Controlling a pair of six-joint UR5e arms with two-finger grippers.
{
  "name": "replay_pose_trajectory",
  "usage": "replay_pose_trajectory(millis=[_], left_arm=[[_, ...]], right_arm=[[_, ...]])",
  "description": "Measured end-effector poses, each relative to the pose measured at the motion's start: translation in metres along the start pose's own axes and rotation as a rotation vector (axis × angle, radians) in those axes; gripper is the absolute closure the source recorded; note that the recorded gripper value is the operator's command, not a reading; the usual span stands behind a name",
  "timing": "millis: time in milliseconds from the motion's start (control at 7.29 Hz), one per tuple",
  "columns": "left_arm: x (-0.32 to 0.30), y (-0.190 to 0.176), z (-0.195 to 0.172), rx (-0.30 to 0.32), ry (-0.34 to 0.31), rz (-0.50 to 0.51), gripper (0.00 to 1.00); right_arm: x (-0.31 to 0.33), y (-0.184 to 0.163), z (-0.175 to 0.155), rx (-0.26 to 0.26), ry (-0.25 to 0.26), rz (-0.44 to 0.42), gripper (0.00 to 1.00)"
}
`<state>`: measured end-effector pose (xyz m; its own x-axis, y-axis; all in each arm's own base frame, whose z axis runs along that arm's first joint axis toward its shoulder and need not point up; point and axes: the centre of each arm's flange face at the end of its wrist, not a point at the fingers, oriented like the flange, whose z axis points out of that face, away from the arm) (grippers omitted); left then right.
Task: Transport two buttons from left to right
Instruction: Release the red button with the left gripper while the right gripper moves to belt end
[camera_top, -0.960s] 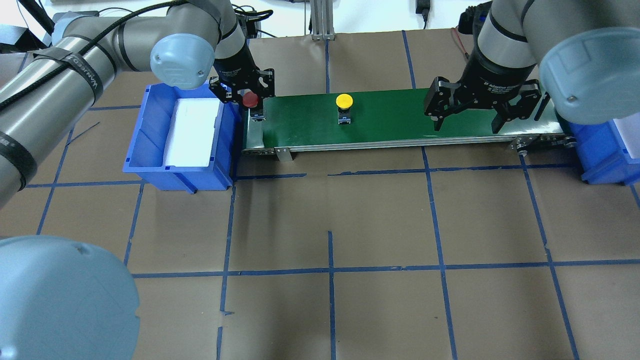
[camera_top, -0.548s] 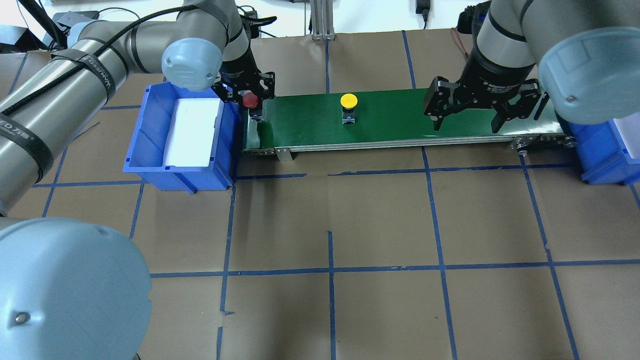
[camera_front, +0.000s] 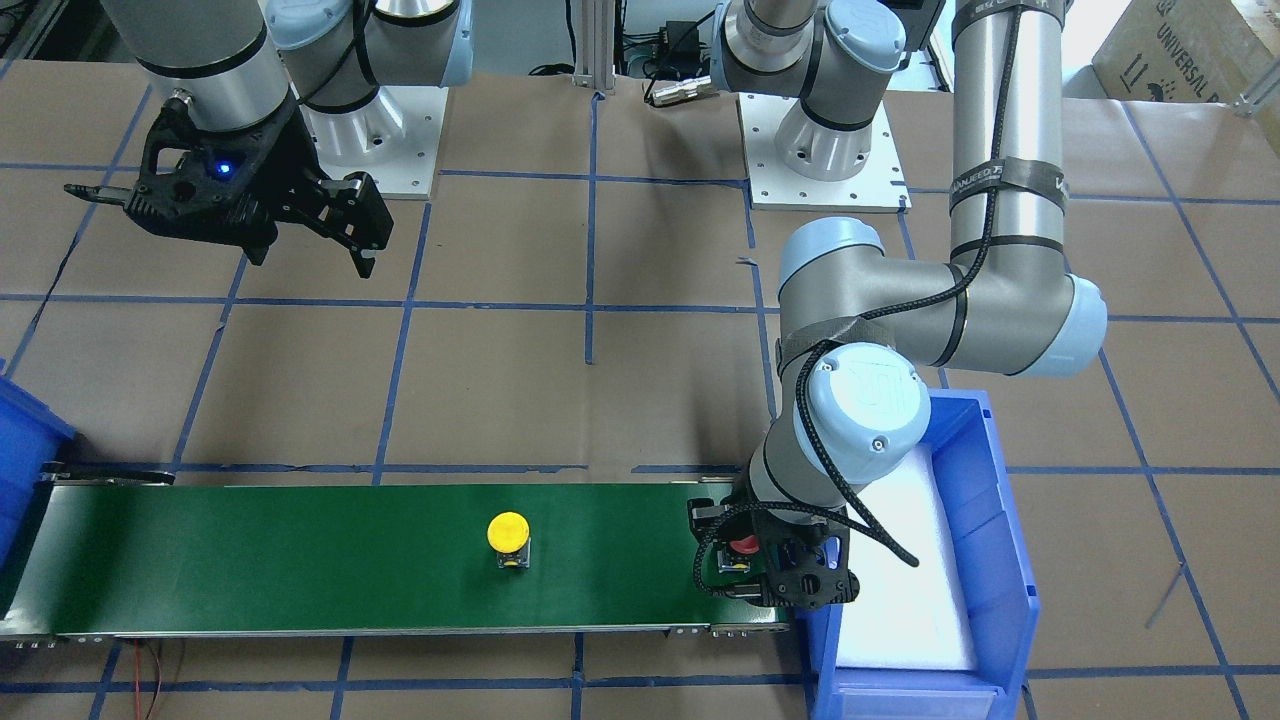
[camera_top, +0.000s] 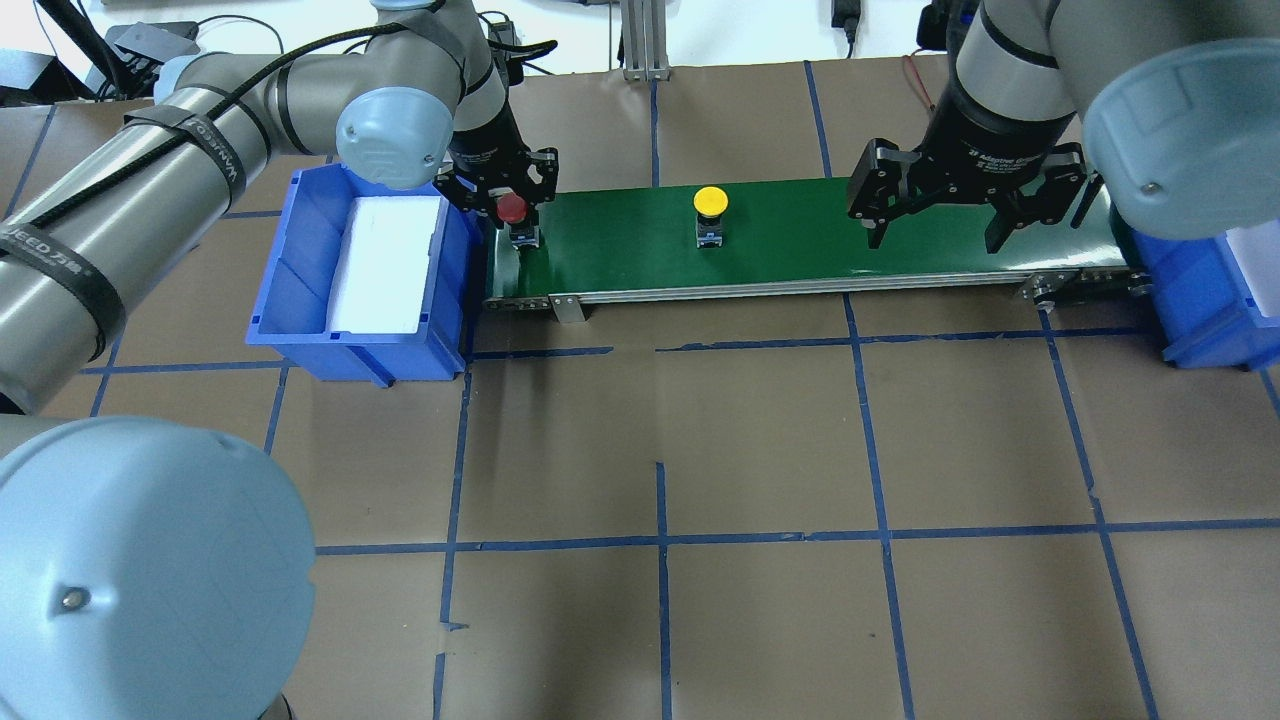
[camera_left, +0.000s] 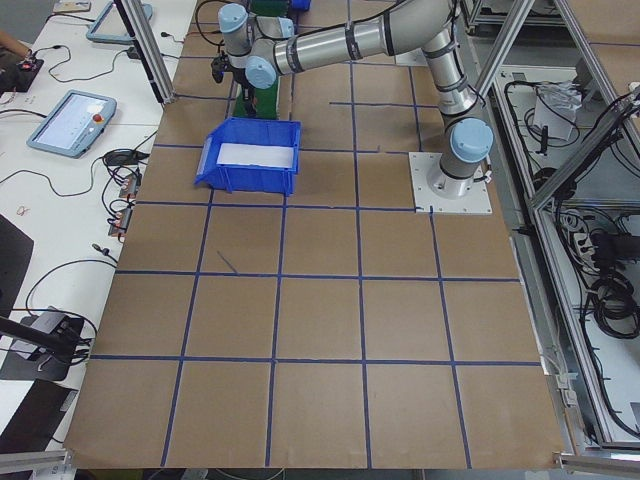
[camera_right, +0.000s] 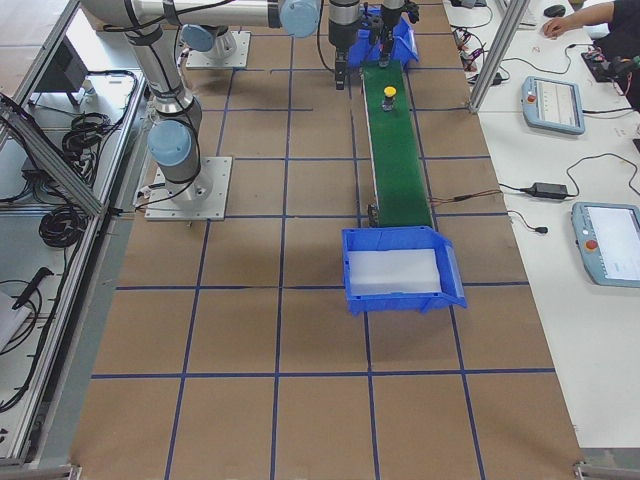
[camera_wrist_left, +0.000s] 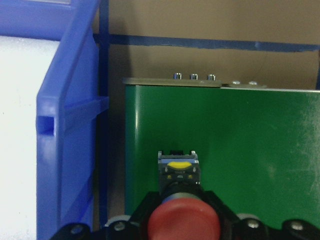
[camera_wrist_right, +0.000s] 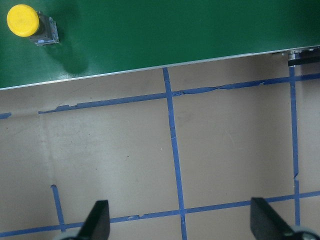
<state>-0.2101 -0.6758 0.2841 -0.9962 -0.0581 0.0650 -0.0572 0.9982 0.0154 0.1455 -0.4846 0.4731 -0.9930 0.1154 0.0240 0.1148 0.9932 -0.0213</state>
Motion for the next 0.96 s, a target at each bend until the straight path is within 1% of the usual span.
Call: replay_pose_trajectory(millis=[274,411,548,686,823,960], left_arm=[[0.001,0.004,-0.004,0.010,0.017,0.007,0.00],[0.002,0.006,-0.015,0.027,0.021,0.007,0.00],[0.001,0.011,-0.032,0.048,0.020,0.012,0.00],[-0.004,0.022,-0.049,0.063,-0.005,0.018,0.00],[-0.016,0.036,-0.068,0.076,-0.050,0.024,0.00],[-0.035,0.056,-0.094,0.078,-0.080,0.016,0.00]], right_arm=[[0.002,-0.002,0.010,-0.025,0.020,0.001,0.00],[0.003,-0.004,0.016,-0.031,0.047,0.003,0.00],[0.003,-0.003,0.024,-0.043,0.063,-0.008,0.00],[0.003,-0.002,0.031,-0.059,0.068,-0.047,0.00],[0.002,-0.004,0.040,-0.079,0.069,-0.101,0.00],[0.000,-0.013,0.056,-0.107,0.069,-0.163,0.00]])
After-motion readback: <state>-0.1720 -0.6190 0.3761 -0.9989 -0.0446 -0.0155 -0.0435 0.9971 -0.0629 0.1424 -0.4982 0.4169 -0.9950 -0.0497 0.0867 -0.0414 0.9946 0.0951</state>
